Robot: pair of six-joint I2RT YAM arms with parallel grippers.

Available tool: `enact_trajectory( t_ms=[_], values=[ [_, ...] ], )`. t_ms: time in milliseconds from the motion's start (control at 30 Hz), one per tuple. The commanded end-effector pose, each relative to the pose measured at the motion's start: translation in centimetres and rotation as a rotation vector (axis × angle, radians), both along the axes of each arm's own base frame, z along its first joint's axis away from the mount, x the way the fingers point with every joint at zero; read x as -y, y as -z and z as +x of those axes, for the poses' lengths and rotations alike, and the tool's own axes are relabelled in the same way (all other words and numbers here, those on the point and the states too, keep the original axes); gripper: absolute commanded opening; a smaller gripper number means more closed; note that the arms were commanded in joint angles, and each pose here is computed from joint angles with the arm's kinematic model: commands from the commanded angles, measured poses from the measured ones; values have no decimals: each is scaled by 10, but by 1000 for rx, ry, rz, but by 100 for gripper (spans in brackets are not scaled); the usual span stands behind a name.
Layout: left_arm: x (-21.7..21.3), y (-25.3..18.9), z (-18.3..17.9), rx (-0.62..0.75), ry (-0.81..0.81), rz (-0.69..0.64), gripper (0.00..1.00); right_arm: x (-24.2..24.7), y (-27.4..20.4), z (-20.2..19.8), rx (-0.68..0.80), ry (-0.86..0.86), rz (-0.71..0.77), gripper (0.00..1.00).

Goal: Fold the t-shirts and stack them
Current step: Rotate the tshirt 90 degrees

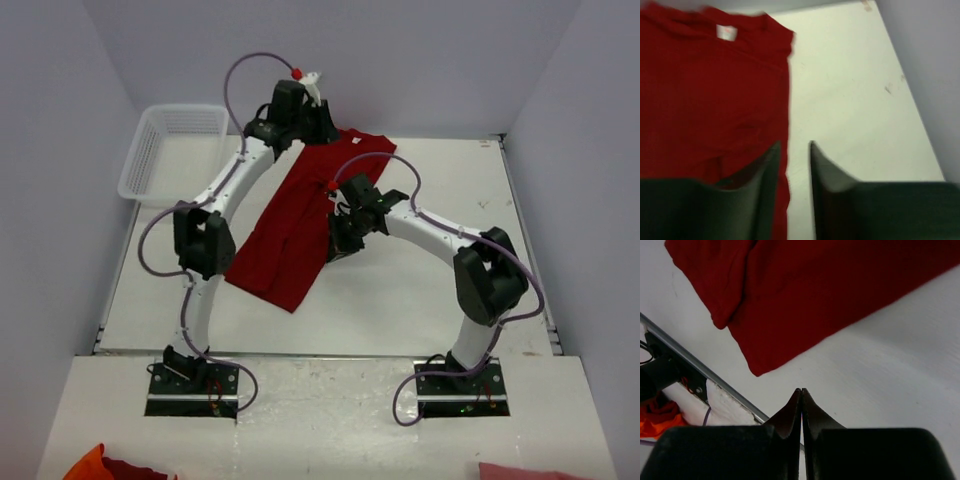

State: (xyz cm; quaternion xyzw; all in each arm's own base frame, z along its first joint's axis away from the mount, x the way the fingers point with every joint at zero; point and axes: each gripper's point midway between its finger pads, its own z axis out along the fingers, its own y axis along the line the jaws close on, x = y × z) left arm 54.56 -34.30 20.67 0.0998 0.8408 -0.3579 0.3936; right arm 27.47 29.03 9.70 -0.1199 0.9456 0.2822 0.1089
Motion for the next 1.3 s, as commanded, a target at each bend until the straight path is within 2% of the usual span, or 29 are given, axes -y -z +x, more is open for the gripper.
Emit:
enact_trajectory(
  t_ms=[0,67,100,133,167,233,267,467,733,1033,1267],
  values=[
    [-141,-47,-25,-26,-414,349,22,-45,-27,3,49,-66,77,0],
    [-180,-19,-63,-137,-505,501,1,-64,-33,-1,67,-94,63,0],
    [-195,-5,-83,-190,-522,566,0,-69,-23,-1,45,-96,44,0],
    [-213,-13,-99,-183,-586,601,0,-77,-20,-7,31,-107,35,0],
    [-229,21,-123,-259,-601,681,0,-83,-22,-8,33,-111,31,0],
    [-239,16,-141,-222,-623,666,0,-96,-13,-16,19,-138,25,0],
    [-247,41,-159,-271,-614,709,0,-103,-13,-19,13,-151,35,0],
    [-263,86,-205,-359,-615,744,0,-131,17,-40,-25,-210,-12,0],
    [-279,122,-234,-396,-628,792,0,-130,52,-49,-65,-203,-47,0],
    [-271,146,-247,-447,-561,732,0,-121,86,-64,-129,-185,-75,0],
    [-266,121,-233,-424,-543,620,0,-97,116,-74,-163,-114,-158,0]
  ],
)
